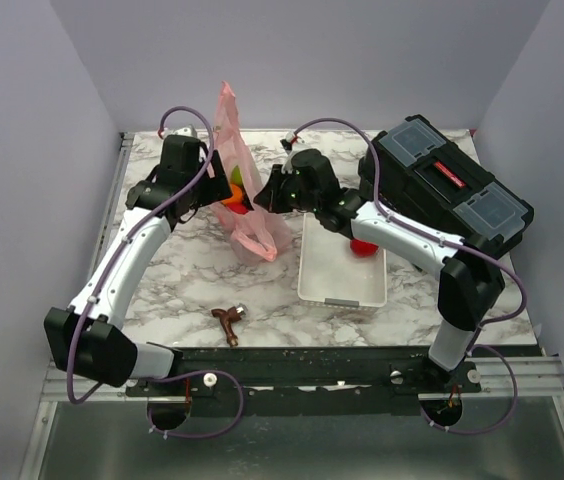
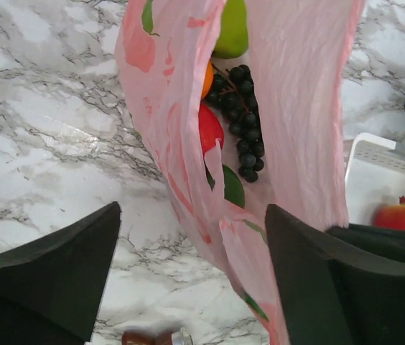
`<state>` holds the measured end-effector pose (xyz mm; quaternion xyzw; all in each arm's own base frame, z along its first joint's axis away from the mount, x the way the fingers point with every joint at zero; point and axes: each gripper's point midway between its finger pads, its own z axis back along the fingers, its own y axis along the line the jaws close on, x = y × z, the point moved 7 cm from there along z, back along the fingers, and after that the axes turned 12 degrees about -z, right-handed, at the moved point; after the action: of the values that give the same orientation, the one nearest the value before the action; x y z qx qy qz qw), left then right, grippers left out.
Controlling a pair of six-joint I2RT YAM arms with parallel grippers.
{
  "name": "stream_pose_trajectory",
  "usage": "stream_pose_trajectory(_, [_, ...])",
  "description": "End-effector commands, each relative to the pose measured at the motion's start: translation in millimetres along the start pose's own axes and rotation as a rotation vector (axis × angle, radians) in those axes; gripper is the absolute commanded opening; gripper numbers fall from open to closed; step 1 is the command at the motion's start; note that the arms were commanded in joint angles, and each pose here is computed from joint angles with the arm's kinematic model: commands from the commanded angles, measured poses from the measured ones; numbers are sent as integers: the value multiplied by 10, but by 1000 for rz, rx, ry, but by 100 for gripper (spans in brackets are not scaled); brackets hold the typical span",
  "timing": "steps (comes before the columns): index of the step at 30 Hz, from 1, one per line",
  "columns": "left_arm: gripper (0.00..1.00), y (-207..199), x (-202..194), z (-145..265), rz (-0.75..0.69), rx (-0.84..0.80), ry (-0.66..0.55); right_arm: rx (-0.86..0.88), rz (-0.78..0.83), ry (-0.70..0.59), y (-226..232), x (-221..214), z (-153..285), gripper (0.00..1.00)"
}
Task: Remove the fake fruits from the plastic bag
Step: Adjust the plastic bag at the center of the board.
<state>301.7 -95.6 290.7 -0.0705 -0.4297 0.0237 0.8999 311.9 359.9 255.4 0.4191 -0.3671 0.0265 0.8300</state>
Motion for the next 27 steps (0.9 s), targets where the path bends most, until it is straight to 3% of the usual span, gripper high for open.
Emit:
stream_pose_trajectory(1, [65,54,125,-126,-49,65,7,-15,40,-76,97,157,124,1])
stream_pose_trajectory(4, [35,80,198,-196,-80,80,37,-52,50,-117,88,240,137,1])
stream_pose_trajectory(6, [25,92,246,-204,-98,80,40,-77,56,-136,95,295,149,1])
stream_pose_trajectory(8, [4,124,326,-169,-107,97,20,-102,58,-162,91,342,160,1])
stream_pose_trajectory(9, [1,147,379,-135,-110,114,9,-112,58,-175,84,364,166,1])
stream_pose_trajectory(14, [0,285,692,107,-157,232,-73,-149,56,-199,66,412,152,1])
stream_pose_trajectory(22, [0,254,1204,270,-331,205,-152,-18,-39,-232,163,349,175,1])
stream_pose_trajectory(27, [0,235,1275,310,-396,181,-144,56,-98,-198,227,285,122,1])
